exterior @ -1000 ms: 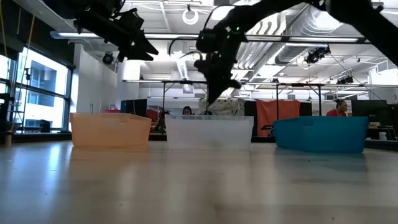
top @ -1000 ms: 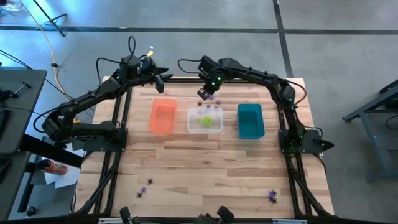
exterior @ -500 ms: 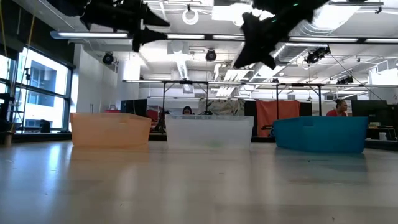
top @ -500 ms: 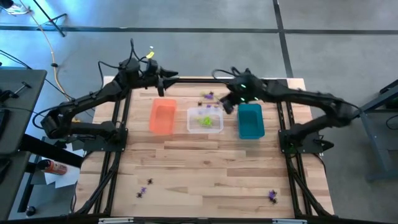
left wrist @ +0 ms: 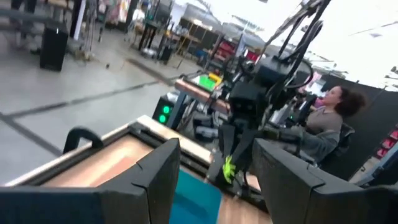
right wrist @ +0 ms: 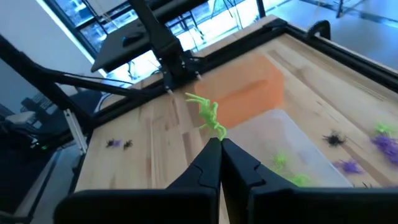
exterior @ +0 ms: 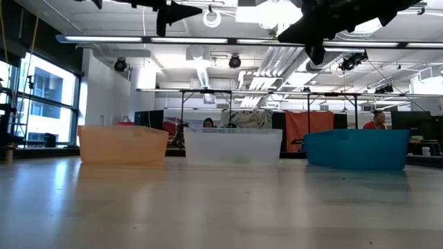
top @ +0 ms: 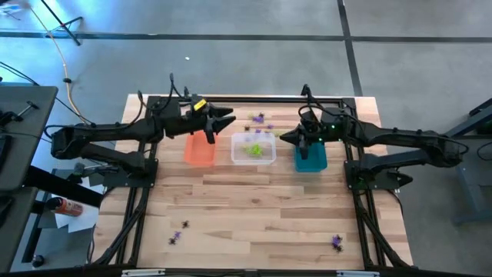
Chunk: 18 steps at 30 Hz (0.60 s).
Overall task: Sort Halloween decoration
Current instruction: Put the green spider toy into the transparent bin
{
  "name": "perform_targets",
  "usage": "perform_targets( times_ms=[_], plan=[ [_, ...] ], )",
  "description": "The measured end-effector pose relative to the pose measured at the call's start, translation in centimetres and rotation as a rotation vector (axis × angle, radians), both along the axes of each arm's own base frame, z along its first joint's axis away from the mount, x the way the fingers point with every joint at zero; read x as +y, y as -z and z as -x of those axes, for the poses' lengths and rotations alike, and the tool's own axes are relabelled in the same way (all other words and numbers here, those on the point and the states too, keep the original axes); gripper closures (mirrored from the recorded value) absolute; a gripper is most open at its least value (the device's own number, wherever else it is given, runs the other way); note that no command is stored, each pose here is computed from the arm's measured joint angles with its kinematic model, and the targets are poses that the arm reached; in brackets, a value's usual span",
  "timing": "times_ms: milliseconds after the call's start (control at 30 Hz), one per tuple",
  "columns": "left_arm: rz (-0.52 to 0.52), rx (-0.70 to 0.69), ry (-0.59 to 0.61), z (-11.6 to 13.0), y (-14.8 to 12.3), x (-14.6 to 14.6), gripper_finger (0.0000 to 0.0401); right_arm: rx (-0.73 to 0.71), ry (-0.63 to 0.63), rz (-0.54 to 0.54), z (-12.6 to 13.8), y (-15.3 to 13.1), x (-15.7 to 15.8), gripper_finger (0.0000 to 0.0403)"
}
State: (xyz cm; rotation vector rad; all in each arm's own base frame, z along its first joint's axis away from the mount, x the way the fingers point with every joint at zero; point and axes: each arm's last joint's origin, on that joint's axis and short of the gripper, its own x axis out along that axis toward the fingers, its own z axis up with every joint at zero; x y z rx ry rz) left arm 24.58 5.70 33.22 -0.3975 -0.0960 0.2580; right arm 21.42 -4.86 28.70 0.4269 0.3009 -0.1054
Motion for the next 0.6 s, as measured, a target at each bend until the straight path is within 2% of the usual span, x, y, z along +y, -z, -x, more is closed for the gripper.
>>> perform_targets(
  times_ms=[300, 433, 600],
  plan=[
    [-0.082, 0.037, 0.016, 0.0, 0.1, -0.1, 0.0213, 0.023, 0.007, 0.037, -0.9, 0.6, 0.3, 0.0403],
    [-0.146, 0.053, 0.013, 0.1, 0.0, -0.1, 0.0213, 0.142, 0.026, 0.061, -2.5, 0.2, -0.5, 0.0403],
    [-0.186, -0.007, -0.014, 1.4, -1.3, 0.1, 0.0213, 0.404, -0.046, 0.155, -6.2, -0.1, -2.0, 0.0403]
  ],
)
